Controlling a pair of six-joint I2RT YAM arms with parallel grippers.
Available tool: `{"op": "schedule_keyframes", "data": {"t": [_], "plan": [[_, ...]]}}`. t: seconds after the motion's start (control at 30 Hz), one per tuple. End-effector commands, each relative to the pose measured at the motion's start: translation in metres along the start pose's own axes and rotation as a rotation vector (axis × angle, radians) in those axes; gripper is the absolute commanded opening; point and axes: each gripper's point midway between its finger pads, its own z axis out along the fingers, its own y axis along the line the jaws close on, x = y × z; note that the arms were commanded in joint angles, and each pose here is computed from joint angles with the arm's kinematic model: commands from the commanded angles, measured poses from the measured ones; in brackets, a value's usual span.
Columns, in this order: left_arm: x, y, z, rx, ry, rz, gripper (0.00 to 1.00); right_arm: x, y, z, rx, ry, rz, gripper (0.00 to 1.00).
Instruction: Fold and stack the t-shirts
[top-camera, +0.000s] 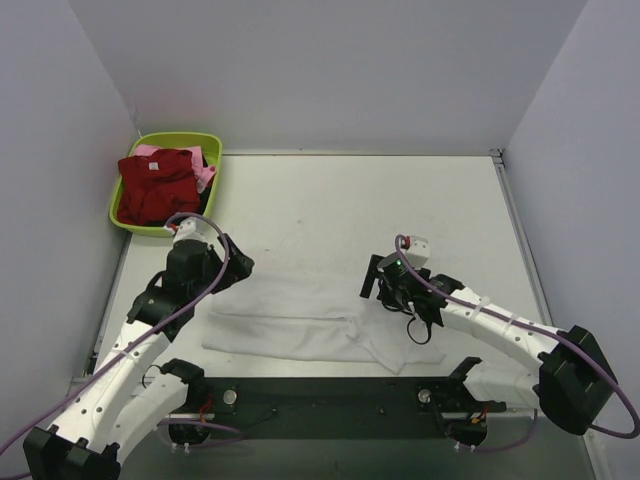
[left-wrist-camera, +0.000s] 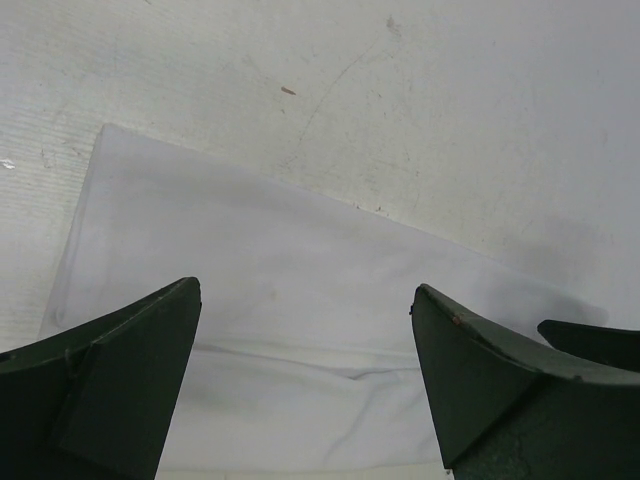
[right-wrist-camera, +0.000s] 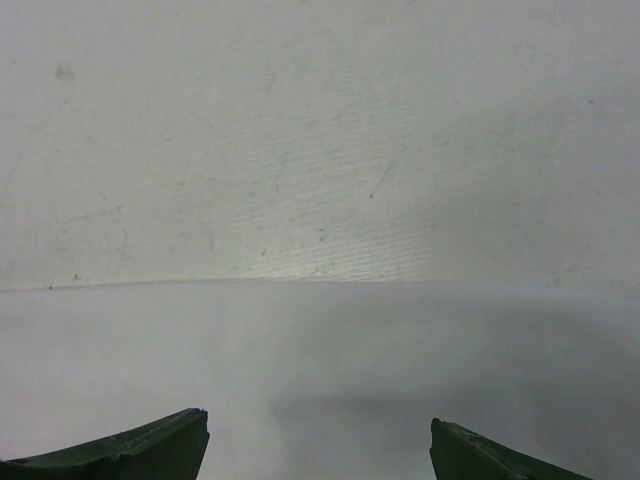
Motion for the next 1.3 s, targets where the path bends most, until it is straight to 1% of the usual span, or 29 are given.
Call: {"op": "schedule_keyframes", "data": {"t": [0.0,0.1,0.17,0.4,0.63,0.67,0.73,0.77,0.83,0.87,0.9,0.93,0.97,1.0,1.03,1.07,1.1,1.13,1.17,1.23,1.27], "plan": [[-0.001,-0.003,-0.006,0.012,0.007,0.025,0.96,-0.02,0.008,-0.005,-0.032,-0.087,0.063,0.94],[-0.003,-0.001,-0.006,0.004,0.004,0.026,0.97,-0.018,0.003,0.003,-0.01,-0.085,0.096,0.96],[-0.005,-0.001,-0.008,0.002,0.0,0.03,0.98,-0.015,0.001,0.011,-0.004,-0.085,0.123,1.0],[-0.013,-0.001,-0.015,0.0,-0.01,0.038,0.97,-0.012,0.0,0.035,0.008,-0.067,0.177,1.0],[-0.019,-0.002,-0.022,0.005,-0.022,0.033,0.97,-0.01,0.001,0.061,0.05,-0.014,0.2,1.0],[-0.02,-0.001,-0.022,0.001,-0.023,0.03,0.97,-0.004,-0.001,0.068,0.066,0.017,0.195,1.0],[-0.021,0.001,-0.022,-0.005,-0.024,0.03,0.98,-0.015,0.006,0.077,0.062,0.015,0.208,1.0],[-0.021,0.002,-0.022,-0.008,-0.022,0.028,0.97,-0.012,0.005,0.087,0.08,0.037,0.202,1.0],[-0.021,0.004,-0.021,-0.015,-0.023,0.026,0.97,-0.027,0.021,0.097,0.046,0.041,0.216,1.0],[-0.022,0.005,-0.021,-0.018,-0.023,0.024,0.97,-0.025,0.018,0.111,0.065,0.073,0.224,1.0],[-0.021,0.007,-0.021,-0.024,-0.022,0.022,0.97,-0.026,0.026,0.116,0.044,0.102,0.231,1.0],[-0.021,0.008,-0.02,-0.024,-0.018,0.02,0.97,-0.048,0.045,0.122,0.006,0.089,0.248,1.0],[-0.022,0.007,-0.021,-0.022,-0.02,0.021,0.97,-0.047,0.042,0.136,0.024,0.119,0.26,1.0],[-0.023,0.008,-0.021,-0.024,-0.019,0.021,0.97,-0.057,0.051,0.142,0.005,0.123,0.27,1.0],[-0.024,0.008,-0.021,-0.025,-0.02,0.019,0.98,-0.079,0.077,0.143,-0.067,0.132,0.286,1.0],[-0.024,0.009,-0.021,-0.027,-0.018,0.019,0.97,-0.081,0.083,0.158,-0.069,0.155,0.285,1.0],[-0.024,0.009,-0.021,-0.028,-0.016,0.02,0.97,-0.093,0.09,0.164,-0.089,0.161,0.29,1.0],[-0.025,0.009,-0.02,-0.03,-0.016,0.018,0.97,-0.125,0.119,0.162,-0.157,0.154,0.297,1.0],[-0.025,0.009,-0.021,-0.028,-0.016,0.019,0.97,-0.119,0.124,0.182,-0.16,0.2,0.295,1.0],[-0.025,0.009,-0.021,-0.028,-0.014,0.016,0.97,-0.135,0.143,0.193,-0.203,0.231,0.295,1.0],[-0.025,0.009,-0.021,-0.029,-0.013,0.017,0.97,-0.152,0.167,0.205,-0.277,0.242,0.297,1.0]]}}
